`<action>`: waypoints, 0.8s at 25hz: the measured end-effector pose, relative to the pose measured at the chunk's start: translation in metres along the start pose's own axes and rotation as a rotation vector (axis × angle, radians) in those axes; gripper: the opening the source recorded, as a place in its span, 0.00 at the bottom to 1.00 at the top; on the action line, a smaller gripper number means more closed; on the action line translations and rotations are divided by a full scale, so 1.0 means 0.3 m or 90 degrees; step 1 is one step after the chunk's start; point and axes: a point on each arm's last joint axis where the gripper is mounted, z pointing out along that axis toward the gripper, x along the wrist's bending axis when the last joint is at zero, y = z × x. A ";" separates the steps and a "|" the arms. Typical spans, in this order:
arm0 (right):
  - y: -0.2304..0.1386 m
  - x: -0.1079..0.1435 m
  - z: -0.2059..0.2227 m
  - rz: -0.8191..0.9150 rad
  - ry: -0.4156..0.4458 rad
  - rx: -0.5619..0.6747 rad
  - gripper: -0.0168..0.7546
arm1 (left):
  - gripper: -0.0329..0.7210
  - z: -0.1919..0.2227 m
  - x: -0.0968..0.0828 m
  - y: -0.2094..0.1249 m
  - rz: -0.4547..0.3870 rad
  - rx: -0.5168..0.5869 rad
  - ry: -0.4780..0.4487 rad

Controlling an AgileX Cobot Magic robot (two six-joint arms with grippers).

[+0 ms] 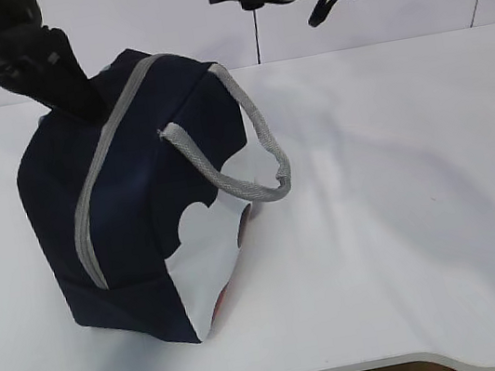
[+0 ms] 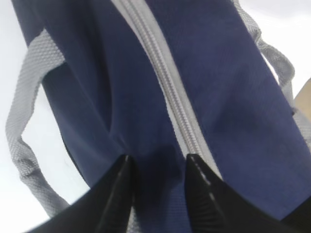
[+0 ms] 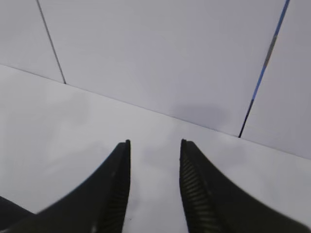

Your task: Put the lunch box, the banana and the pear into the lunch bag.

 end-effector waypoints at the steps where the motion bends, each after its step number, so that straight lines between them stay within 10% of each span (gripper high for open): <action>1: 0.014 -0.003 -0.011 -0.007 -0.005 -0.006 0.41 | 0.43 0.000 0.000 0.000 -0.005 0.000 0.000; 20: 0.152 -0.011 -0.174 -0.091 -0.020 -0.070 0.41 | 0.47 -0.021 0.018 0.010 -0.108 -0.009 0.047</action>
